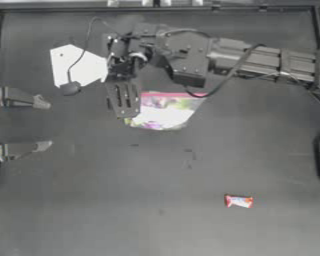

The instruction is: Put candy in bag

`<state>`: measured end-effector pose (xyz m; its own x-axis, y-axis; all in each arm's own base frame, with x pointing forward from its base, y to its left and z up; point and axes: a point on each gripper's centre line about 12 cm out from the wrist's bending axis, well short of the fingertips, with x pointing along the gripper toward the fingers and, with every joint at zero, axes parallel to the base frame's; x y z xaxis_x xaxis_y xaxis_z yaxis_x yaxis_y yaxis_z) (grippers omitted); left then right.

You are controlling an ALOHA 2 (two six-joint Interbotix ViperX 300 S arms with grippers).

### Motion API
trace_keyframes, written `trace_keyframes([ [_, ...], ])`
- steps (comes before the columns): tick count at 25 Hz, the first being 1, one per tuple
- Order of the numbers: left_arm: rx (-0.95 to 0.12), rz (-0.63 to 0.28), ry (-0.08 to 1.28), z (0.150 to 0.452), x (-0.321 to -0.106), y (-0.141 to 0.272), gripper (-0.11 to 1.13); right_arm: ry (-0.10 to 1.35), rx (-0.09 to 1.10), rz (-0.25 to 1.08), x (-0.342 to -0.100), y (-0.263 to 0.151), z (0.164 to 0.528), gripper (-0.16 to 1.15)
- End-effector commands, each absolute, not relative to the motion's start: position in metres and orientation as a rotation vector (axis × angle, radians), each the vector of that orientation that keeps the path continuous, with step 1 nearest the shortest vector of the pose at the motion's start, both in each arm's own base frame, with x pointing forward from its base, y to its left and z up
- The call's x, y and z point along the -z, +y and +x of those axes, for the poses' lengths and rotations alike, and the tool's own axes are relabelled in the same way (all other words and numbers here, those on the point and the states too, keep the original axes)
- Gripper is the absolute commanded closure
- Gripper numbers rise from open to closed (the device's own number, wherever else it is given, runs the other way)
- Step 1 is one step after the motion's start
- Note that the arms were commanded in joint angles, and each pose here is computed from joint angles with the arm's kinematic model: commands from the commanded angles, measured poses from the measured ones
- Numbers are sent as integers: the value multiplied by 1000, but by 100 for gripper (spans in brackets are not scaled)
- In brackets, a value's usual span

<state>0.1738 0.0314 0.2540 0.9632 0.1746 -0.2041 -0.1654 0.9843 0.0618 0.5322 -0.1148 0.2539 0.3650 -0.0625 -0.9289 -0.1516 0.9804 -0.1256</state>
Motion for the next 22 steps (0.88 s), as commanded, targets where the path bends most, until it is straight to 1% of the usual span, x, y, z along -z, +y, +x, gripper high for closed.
trace_keyframes([
  [1,-174,43,201,175,-258,32,0,1151,-45,-218,-275,-115,533,13],
  [22,-174,40,201,175,-258,32,0,1169,-65,-212,-266,-109,536,15],
])
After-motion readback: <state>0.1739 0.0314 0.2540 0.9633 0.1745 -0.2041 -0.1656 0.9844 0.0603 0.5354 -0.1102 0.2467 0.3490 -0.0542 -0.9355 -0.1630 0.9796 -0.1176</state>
